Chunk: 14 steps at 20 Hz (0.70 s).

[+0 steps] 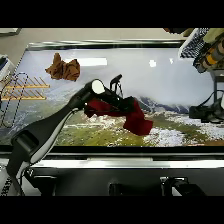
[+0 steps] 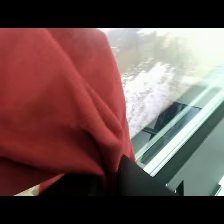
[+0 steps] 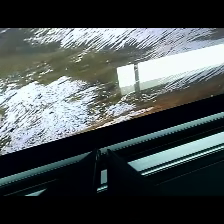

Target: Fold the clothes and pants, and hang the long-sleeved shirts on hangers.

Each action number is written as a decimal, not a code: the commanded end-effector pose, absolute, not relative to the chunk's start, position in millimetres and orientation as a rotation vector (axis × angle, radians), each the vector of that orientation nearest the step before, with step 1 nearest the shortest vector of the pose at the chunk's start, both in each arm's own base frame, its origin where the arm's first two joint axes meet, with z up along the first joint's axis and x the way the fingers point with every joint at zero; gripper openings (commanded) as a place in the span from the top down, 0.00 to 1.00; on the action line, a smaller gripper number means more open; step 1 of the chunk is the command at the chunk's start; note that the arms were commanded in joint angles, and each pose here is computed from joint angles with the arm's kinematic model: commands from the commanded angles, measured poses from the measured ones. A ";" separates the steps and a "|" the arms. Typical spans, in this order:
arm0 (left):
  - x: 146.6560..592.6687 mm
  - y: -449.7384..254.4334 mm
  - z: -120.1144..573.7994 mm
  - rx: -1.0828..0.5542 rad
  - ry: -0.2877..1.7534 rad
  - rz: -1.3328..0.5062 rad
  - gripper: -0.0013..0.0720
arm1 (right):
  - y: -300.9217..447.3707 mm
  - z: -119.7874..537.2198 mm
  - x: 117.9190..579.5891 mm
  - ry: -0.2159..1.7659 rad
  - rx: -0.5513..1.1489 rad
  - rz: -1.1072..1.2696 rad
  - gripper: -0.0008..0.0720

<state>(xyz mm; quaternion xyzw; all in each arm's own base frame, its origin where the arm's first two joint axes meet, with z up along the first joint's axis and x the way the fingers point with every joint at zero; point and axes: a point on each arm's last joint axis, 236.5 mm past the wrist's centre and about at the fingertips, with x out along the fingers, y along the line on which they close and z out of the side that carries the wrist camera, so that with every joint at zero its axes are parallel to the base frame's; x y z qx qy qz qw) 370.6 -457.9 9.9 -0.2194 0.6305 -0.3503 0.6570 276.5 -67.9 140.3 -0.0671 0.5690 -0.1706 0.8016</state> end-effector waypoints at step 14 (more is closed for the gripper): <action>439.9 -95.9 120.0 -0.345 1.297 -0.258 0.21 | 41.8 96.6 379.3 1.252 0.144 0.009 0.64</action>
